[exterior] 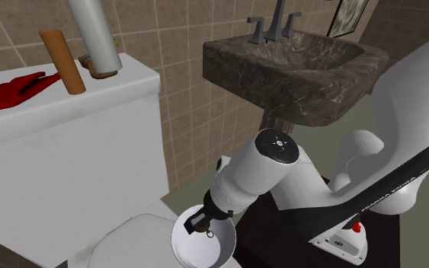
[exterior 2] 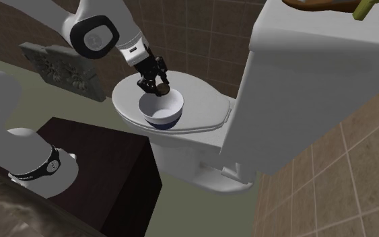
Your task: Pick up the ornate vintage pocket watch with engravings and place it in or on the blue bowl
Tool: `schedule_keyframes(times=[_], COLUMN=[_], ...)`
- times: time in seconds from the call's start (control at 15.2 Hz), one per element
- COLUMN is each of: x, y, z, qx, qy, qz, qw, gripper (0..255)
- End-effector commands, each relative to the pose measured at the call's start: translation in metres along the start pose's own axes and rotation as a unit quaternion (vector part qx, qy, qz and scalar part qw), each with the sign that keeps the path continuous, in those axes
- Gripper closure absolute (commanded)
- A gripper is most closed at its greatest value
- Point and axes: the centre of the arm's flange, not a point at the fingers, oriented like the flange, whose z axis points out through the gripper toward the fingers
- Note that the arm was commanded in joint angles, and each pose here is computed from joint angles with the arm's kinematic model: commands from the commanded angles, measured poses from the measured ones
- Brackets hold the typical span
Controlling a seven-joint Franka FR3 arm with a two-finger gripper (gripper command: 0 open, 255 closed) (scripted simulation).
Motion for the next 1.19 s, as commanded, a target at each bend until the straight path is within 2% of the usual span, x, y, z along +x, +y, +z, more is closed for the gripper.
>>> schedule_keyframes(times=[0.0,0.86,1.12], x=[-0.009,-0.030,-0.030], y=[0.001,0.017,0.017], z=[0.002,0.067,0.067], qx=[0.000,0.000,0.000], qy=[0.000,0.000,0.000], qz=[0.001,0.001,0.001], qw=[1.0000,1.0000,1.0000], gripper=[255,255,255])
